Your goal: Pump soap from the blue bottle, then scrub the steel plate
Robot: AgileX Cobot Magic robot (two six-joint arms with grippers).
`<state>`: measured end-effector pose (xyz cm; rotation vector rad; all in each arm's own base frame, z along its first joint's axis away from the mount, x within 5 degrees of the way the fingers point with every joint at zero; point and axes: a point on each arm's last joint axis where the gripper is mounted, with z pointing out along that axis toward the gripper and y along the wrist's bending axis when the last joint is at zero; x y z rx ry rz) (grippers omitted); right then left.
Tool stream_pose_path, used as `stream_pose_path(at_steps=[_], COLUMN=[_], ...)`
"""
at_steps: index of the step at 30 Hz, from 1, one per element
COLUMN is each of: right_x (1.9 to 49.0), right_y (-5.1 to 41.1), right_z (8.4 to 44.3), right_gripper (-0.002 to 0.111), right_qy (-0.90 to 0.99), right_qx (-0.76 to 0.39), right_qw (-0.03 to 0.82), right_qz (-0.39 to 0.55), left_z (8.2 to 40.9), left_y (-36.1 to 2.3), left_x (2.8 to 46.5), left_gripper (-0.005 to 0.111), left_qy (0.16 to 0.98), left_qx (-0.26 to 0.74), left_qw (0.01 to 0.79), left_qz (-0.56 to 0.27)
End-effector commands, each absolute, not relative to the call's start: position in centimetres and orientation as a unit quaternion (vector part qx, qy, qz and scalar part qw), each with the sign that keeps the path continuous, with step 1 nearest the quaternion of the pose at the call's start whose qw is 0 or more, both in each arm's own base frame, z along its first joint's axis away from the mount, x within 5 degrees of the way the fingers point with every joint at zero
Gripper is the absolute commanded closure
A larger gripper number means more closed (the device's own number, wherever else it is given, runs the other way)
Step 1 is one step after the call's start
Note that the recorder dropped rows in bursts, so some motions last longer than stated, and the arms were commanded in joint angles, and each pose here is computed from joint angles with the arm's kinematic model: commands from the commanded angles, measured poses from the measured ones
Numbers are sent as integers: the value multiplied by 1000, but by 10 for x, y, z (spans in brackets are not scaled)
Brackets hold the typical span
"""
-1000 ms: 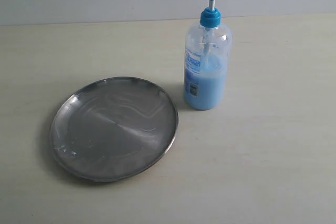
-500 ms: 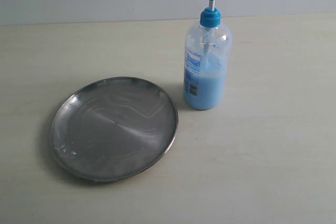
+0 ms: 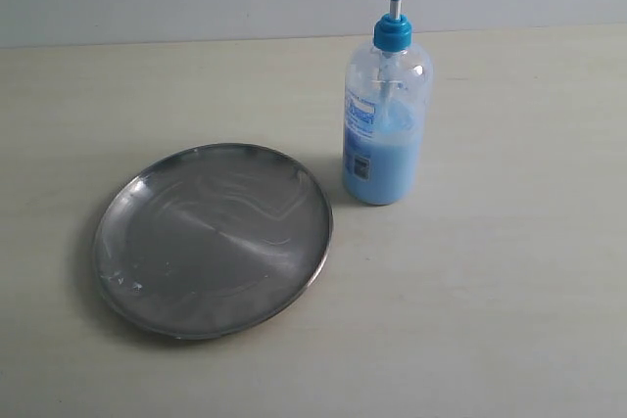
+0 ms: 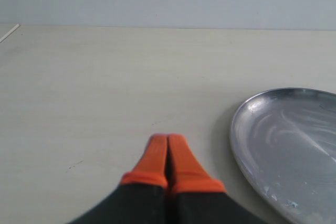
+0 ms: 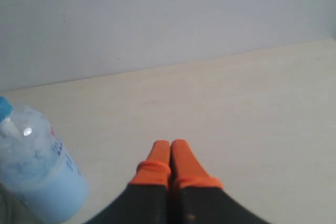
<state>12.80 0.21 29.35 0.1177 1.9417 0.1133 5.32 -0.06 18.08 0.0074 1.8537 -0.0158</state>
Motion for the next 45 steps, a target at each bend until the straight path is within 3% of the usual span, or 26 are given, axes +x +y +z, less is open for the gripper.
stream_pose_path(at_steps=[1,20,31,45], right_x=[145,202,214,219], right_y=[2,23,64,72], right_z=[286,220,211,173], right_gripper=[108,108,108,108], right_qy=[842,913,883,847], right_qx=[36,-87,-177,-101], right_qw=[538,392,433,522], right_qz=[37,74,47,-6], left_z=[181,181,181,181], left_y=[-1,-1,-1,-1], left_x=[53,53,53,53], left_gripper=[107,107,107,107], left_qy=[795,795,795,795], left_qx=[8,8,8,8], left_qw=[606,606,606,606], left_qz=[-9,-9,-9,-9])
